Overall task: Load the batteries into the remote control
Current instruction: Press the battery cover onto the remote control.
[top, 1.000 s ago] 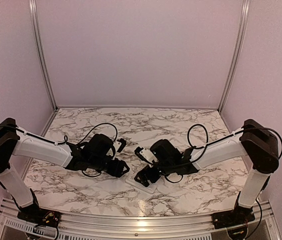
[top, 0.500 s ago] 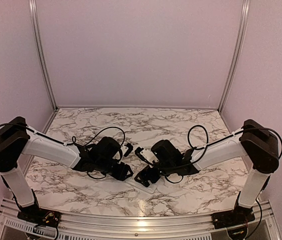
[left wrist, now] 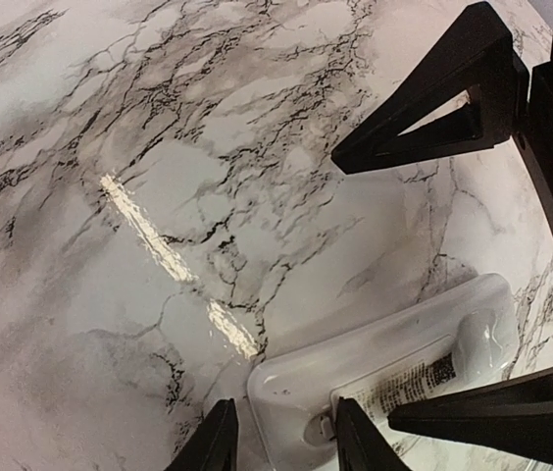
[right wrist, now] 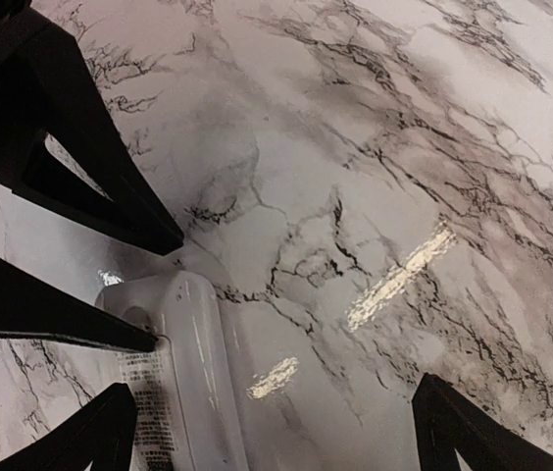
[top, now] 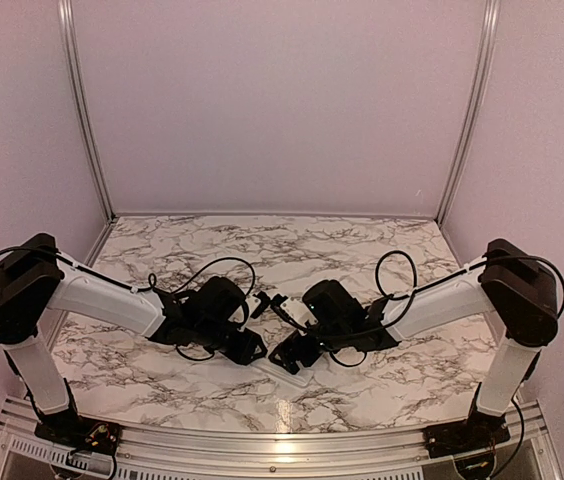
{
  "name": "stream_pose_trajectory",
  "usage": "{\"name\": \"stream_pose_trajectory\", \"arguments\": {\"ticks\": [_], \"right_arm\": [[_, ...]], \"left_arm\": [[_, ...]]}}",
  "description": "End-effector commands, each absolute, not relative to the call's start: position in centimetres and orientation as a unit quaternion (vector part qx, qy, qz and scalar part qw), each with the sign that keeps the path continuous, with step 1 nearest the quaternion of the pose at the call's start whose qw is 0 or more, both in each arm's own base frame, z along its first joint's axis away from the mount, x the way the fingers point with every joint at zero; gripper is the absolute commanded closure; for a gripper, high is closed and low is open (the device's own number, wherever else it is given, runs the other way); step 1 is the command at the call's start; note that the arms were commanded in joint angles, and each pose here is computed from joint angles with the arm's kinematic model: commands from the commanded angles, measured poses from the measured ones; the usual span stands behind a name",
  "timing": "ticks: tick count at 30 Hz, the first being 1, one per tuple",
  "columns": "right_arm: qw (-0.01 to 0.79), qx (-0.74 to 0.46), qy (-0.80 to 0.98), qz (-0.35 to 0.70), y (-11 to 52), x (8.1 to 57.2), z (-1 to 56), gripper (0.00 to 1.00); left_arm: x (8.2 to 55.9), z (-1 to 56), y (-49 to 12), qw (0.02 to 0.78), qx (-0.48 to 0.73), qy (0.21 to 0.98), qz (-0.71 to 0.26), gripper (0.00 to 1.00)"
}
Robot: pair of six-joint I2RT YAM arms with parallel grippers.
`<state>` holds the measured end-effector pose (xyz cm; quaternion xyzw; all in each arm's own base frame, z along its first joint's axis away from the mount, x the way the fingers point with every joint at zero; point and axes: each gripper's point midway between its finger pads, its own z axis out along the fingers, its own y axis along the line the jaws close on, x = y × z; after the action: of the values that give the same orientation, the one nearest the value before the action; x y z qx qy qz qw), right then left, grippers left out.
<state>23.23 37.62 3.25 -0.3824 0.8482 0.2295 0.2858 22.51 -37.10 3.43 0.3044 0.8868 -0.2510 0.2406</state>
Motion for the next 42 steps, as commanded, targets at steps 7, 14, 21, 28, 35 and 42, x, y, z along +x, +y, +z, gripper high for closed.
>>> {"name": "stream_pose_trajectory", "arguments": {"ticks": [7,14,21,28,35,42], "right_arm": [[0.209,-0.407,0.875,0.161,33.6,20.9,-1.8,0.04],[0.209,-0.407,0.875,0.16,33.5,20.9,-1.9,0.04],[0.224,-0.411,0.864,0.184,34.5,21.0,-0.4,0.04],[0.297,-0.414,0.819,0.262,37.6,21.6,6.8,0.02],[0.393,-0.393,0.769,0.314,37.5,22.4,15.1,0.01],[0.437,-0.352,0.75,0.35,34.0,23.2,19.4,0.01]], "left_arm": [[21.7,1.5,-35.7,0.208,0.316,0.902,-0.21,0.76],[21.9,1.4,-34.9,0.21,0.316,0.905,-0.192,0.84],[22.2,2.4,-35.7,0.224,0.317,0.898,-0.207,0.71],[24.5,6.2,-35.8,0.267,0.293,0.887,-0.235,0.34],[25.3,11.7,-35.2,0.337,0.354,0.835,-0.255,0.05],[22.1,11.1,-37.6,0.278,0.554,0.749,-0.235,0.07]]}}
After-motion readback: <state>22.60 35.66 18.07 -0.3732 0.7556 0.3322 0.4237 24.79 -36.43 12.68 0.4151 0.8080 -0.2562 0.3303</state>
